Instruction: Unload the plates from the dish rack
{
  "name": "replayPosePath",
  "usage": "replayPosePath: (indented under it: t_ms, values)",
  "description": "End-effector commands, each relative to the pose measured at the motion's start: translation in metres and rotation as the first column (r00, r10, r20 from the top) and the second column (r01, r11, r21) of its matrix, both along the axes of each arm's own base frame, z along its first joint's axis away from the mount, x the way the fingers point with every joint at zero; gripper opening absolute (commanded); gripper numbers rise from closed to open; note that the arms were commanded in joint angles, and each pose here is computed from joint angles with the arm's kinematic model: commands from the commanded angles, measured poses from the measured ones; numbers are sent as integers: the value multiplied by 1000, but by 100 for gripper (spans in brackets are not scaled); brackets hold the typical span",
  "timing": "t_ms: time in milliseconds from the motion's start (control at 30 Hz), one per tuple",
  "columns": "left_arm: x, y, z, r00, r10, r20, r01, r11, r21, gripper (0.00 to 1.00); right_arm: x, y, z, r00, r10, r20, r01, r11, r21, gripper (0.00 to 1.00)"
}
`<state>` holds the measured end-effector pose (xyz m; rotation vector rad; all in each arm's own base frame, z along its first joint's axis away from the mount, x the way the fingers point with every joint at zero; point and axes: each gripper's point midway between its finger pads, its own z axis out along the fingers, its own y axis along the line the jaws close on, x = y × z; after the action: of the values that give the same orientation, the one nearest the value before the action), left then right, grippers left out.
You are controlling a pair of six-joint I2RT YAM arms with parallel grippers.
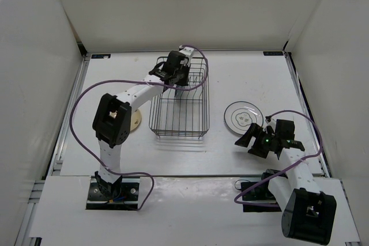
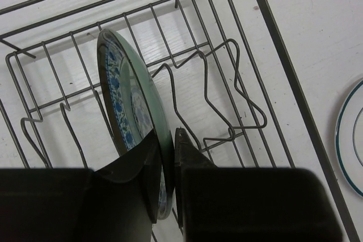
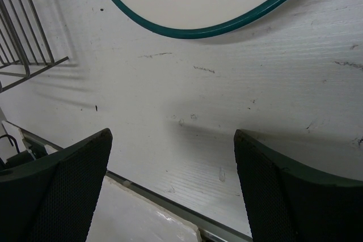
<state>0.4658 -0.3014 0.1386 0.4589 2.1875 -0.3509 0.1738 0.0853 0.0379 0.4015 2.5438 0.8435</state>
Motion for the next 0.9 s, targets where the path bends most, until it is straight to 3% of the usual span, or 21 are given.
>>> replayPosePath:
  t_ms: [0, 300, 533, 700, 733, 867]
  values:
    - [-5, 2, 53, 997, 8, 80, -1, 996, -85, 16, 3, 2, 2, 999, 19, 25, -20, 1000, 8, 90]
    - [-15, 4, 120, 986, 57, 155, -16, 968, -250, 15, 3, 2, 1, 999, 19, 27, -19, 1000, 6, 90]
    - [-50, 10, 192, 972, 54, 230, 46, 911, -409, 18, 2, 2, 1, 1000, 19, 24, -20, 1000, 8, 90]
    - [-81, 48, 205, 965, 21, 262, 41, 972, -230, 16, 2, 3, 1, 999, 23, 29, -24, 1000, 12, 90]
    - [-91, 60, 183, 978, 18, 207, 13, 989, -149, 16, 2, 3, 1, 999, 22, 28, -22, 1000, 11, 90]
    - [-119, 131, 180, 953, 90, 289, -128, 985, 114, 15, 2, 3, 1, 999, 23, 27, -23, 1000, 16, 90]
